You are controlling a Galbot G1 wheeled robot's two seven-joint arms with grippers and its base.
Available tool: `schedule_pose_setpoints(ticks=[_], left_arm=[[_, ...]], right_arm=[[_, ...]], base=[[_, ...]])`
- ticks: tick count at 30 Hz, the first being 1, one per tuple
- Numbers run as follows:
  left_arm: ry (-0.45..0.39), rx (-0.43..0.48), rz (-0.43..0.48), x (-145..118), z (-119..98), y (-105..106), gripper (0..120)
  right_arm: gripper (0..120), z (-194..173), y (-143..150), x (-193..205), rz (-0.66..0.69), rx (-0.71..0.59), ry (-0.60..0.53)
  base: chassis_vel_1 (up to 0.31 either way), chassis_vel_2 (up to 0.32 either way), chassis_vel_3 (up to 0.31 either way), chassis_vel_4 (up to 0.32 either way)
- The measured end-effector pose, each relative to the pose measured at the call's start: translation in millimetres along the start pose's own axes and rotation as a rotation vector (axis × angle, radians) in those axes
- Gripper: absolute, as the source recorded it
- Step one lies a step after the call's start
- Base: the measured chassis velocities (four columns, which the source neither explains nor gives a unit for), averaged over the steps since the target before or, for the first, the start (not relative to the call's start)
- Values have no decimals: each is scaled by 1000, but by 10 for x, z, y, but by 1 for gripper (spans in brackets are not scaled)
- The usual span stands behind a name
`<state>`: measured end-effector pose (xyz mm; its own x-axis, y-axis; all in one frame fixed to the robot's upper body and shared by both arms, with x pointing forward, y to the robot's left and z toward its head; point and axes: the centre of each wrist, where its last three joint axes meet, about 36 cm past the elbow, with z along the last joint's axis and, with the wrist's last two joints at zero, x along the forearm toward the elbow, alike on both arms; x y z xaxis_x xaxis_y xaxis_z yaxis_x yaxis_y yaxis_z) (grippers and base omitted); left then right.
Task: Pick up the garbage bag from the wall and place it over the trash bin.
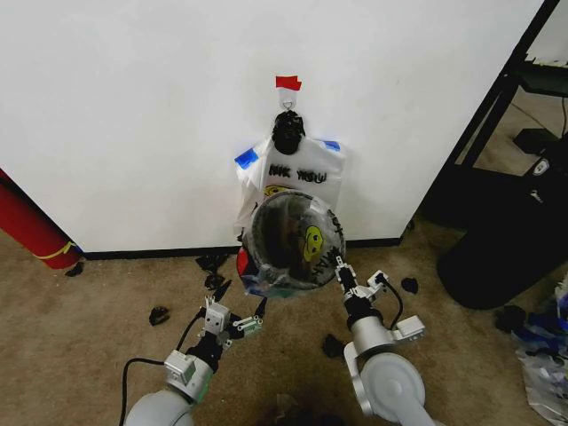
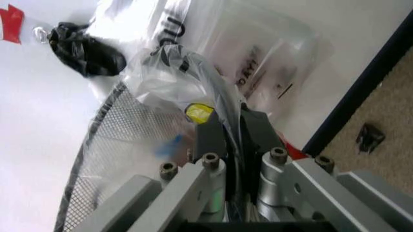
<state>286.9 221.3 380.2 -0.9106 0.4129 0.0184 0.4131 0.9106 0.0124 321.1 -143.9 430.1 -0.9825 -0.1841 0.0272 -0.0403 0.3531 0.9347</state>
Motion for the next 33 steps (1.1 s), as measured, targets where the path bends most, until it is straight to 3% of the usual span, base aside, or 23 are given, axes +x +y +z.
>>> schedule_pose_setpoints(ticks=[19, 26, 33], left_arm=[[25, -58, -24, -102, 181, 112, 100], [-1, -65, -23, -87, 179, 114, 100], [-53, -147, 23, -15, 175, 178, 100]], right_arm=[[1, 24, 170, 161, -29, -23, 21], [1, 35, 110, 139, -26, 2, 20], [1, 30, -14, 43, -11, 27, 12]], base=[[0, 0, 0, 0], [0, 0, 0, 0], [0, 0, 0, 0]])
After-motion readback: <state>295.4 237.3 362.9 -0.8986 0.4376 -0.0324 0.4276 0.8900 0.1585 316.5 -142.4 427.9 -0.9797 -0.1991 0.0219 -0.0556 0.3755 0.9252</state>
